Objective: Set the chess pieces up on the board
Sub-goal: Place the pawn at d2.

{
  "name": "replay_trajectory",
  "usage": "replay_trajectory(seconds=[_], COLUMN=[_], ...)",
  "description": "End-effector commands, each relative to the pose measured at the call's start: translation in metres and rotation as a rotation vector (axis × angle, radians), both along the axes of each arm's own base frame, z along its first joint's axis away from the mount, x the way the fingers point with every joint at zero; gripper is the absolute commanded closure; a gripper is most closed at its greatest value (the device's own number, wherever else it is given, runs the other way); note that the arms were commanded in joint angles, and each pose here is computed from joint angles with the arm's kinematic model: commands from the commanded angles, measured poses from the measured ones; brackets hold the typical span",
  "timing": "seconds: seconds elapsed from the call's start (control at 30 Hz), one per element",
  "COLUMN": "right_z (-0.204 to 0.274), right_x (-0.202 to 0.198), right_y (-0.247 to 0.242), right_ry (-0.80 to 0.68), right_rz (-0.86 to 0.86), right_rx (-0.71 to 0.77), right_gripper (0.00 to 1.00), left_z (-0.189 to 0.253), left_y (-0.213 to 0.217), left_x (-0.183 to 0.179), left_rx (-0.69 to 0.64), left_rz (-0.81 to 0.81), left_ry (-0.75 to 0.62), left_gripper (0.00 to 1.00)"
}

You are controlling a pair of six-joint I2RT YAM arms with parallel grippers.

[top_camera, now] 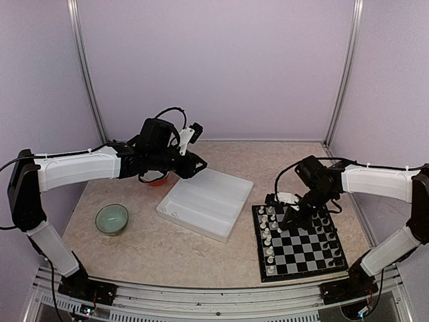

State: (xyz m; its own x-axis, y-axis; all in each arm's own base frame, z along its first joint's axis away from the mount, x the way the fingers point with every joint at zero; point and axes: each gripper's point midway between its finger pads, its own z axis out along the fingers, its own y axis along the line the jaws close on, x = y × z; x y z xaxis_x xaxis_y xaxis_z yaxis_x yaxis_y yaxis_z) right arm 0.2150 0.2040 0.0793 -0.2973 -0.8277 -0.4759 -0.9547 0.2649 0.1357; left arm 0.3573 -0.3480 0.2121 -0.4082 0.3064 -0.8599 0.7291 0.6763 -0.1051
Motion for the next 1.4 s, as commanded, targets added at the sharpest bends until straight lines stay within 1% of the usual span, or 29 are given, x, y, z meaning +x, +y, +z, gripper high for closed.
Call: replay_trajectory(seconds=[0.0, 0.3, 0.6, 1.03, 1.23, 1.27, 1.37], right_z=[-0.007, -0.017, -0.021, -0.023, -0.015, -0.011, 0.009], right_x=[0.001, 0.005, 0.007, 0.007, 0.006, 0.007, 0.009], right_y=[0.009, 0.012, 0.017, 0.021, 0.022, 0.023, 0.026], right_ry=[-0.016, -0.008, -0.006, 0.0, 0.003, 0.001, -0.012], right_rz=[0.023, 0.024, 0.03, 0.031, 0.025, 0.024, 0.022], right_rx=[-0.015, -0.057, -0.063, -0.07, -0.062, -0.056, -0.036], right_gripper=[1.0, 0.98, 0.96, 0.83, 0.78, 0.76, 0.64], left_z=[0.01, 0.012, 0.01, 0.005, 0.003, 0.003, 0.001], left_y=[0.006, 0.007, 0.005, 0.003, 0.002, 0.002, 0.009], left_x=[-0.001, -0.002, -0.003, -0.004, -0.006, -0.006, -0.005], left_rx=[-0.002, 0.005, 0.008, 0.025, 0.035, 0.037, 0.062], left_rz=[0.016, 0.014, 0.011, 0.006, 0.007, 0.014, 0.068], left_ry=[-0.015, -0.019, -0.015, -0.009, -0.01, -0.011, 0.0], left_gripper=[0.65, 0.65, 0.65, 0.65, 0.65, 0.65, 0.65])
